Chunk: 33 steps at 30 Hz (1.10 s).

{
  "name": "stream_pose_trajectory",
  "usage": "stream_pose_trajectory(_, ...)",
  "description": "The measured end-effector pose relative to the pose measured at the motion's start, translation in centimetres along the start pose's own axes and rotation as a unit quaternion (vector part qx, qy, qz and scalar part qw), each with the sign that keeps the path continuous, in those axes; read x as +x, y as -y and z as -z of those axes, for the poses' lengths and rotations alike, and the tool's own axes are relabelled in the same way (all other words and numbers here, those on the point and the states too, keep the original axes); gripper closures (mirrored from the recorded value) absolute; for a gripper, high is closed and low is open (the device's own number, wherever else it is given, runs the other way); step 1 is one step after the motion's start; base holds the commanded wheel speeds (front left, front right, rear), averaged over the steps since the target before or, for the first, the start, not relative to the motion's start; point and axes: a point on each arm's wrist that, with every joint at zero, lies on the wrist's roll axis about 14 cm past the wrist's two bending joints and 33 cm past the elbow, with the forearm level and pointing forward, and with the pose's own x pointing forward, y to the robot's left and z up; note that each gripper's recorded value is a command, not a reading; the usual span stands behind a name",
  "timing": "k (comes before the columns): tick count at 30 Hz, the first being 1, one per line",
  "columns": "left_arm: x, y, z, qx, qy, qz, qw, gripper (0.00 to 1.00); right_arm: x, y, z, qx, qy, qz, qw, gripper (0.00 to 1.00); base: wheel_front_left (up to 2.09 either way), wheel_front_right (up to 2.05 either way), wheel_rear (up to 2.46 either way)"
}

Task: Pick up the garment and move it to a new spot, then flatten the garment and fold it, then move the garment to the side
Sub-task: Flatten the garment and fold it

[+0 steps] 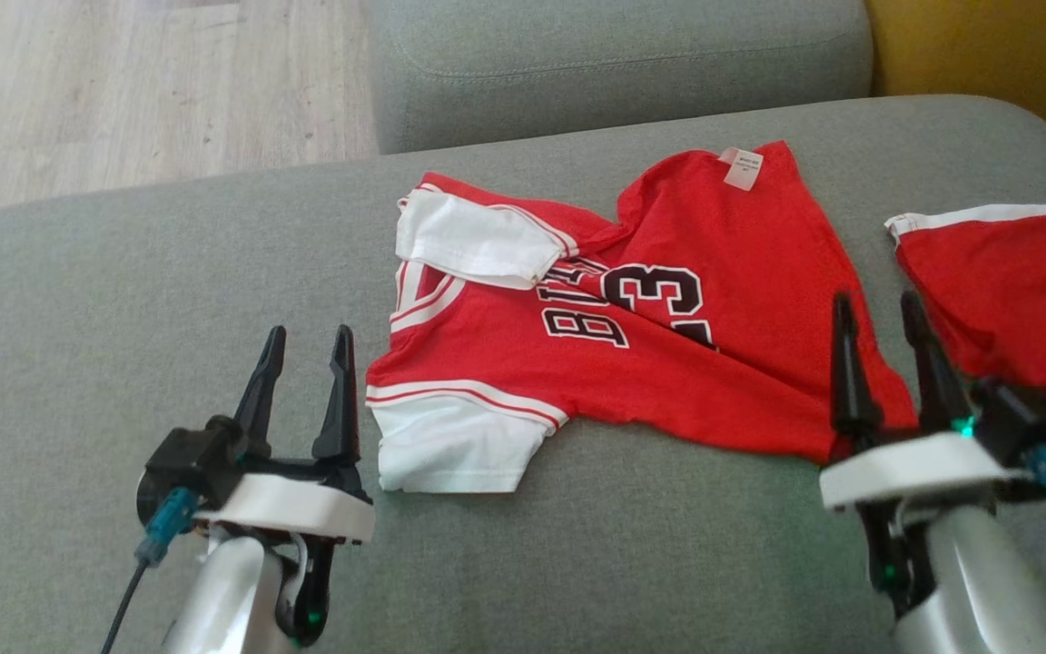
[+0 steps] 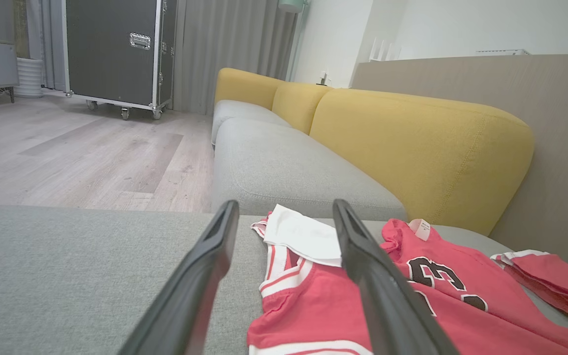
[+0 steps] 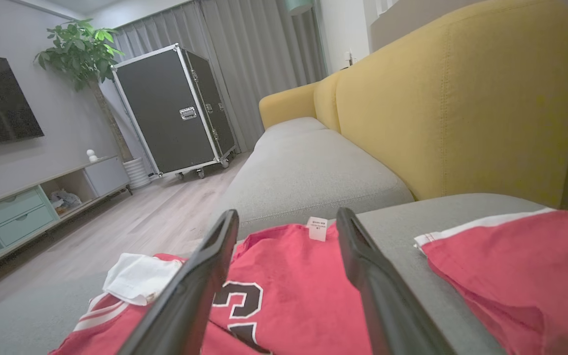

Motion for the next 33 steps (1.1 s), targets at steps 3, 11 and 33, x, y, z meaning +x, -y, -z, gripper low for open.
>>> stream_pose_trajectory(3, -0.1, -0.1, 0.2, 0.000, -0.002, -0.001, 1.000, 0.00, -1.5, 0.0, 1.8, 0.001, -0.025, 0.001, 1.000, 0.00, 0.00, 0.00, 0.00)
stream_pose_trajectory(11, -0.2, 0.0, 0.9, -0.002, -0.013, 0.001, 1.000, 0.00, -1.3, 0.3, 1.6, 0.002, -0.021, 0.007, 1.000, 0.00, 0.00, 0.00, 0.00)
stream_pose_trajectory(33, -4.0, 0.2, 13.2, -0.014, -0.297, -0.038, 0.954, 0.00, -1.5, 0.9, 2.9, 0.003, -0.040, 0.015, 0.999, 0.00, 0.00, 0.00, 0.00)
